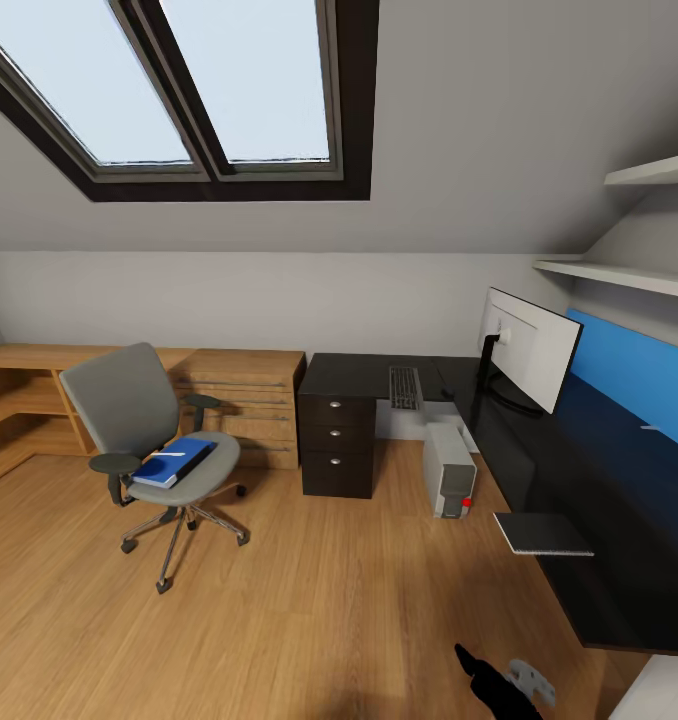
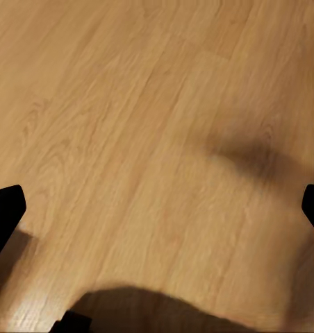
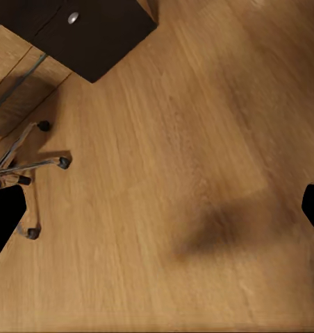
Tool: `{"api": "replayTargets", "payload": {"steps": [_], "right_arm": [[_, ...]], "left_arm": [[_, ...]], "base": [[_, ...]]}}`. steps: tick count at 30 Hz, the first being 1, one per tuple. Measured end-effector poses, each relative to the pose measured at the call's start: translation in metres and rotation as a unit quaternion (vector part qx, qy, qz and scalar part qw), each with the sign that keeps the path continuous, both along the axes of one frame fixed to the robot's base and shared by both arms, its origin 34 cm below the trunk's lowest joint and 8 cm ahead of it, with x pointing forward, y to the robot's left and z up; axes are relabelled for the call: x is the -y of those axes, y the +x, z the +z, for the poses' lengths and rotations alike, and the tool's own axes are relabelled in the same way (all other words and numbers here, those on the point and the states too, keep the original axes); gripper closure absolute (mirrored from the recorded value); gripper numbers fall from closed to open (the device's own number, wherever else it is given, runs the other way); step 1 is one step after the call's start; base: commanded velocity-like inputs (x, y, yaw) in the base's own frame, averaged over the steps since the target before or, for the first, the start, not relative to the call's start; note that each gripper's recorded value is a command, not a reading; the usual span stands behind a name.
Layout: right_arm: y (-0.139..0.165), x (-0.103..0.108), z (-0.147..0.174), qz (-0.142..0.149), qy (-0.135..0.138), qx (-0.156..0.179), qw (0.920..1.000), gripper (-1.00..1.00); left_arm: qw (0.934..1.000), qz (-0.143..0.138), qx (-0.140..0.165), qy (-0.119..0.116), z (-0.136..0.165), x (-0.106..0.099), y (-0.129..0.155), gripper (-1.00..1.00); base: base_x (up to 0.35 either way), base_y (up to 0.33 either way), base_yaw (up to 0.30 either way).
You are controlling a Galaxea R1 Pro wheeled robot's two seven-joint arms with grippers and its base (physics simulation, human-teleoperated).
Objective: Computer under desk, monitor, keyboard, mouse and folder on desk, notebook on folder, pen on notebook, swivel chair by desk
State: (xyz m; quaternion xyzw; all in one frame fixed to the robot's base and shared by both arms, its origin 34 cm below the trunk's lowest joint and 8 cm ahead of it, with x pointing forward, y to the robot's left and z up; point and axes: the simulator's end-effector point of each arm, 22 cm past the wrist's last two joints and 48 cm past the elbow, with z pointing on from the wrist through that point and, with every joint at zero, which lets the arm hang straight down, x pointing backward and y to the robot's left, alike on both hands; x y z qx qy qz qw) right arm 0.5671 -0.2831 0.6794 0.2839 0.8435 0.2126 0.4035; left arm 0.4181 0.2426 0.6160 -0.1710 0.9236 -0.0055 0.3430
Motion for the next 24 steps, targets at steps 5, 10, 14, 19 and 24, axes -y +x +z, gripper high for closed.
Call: {"api": "replayTargets", "payload": {"steps": [5,10,14,19,24], "right_arm": [[0.013,0.009,0.011,-0.028,0.034,0.007,0.9990,-1.00],[0.019,0.011,0.019,-0.034,0.050,0.020,0.9980,-1.00],[0.022,0.010,0.024,-0.032,0.058,0.029,0.9974,-1.00],[0.023,0.009,0.026,-0.030,0.061,0.032,0.9972,-1.00],[0.023,0.010,0.026,-0.030,0.062,0.033,0.9971,-1.00]], "left_arm": [[0.9997,-0.001,0.026,-0.002,0.019,-0.001,0.028,-1.00],[0.9994,0.001,0.035,-0.002,0.026,-0.004,0.037,-1.00],[0.9995,0.003,0.031,-0.001,0.023,-0.007,0.033,-1.00],[0.9996,0.004,0.028,0.003,0.021,-0.013,0.030,-1.00],[0.9997,0.004,0.024,0.004,0.018,-0.016,0.027,-1.00]], "base": [[0.000,0.000,0.000],[0.000,0.000,0.000],[0.000,0.000,0.000],[0.000,0.000,0.000],[0.000,0.000,0.000]]}}
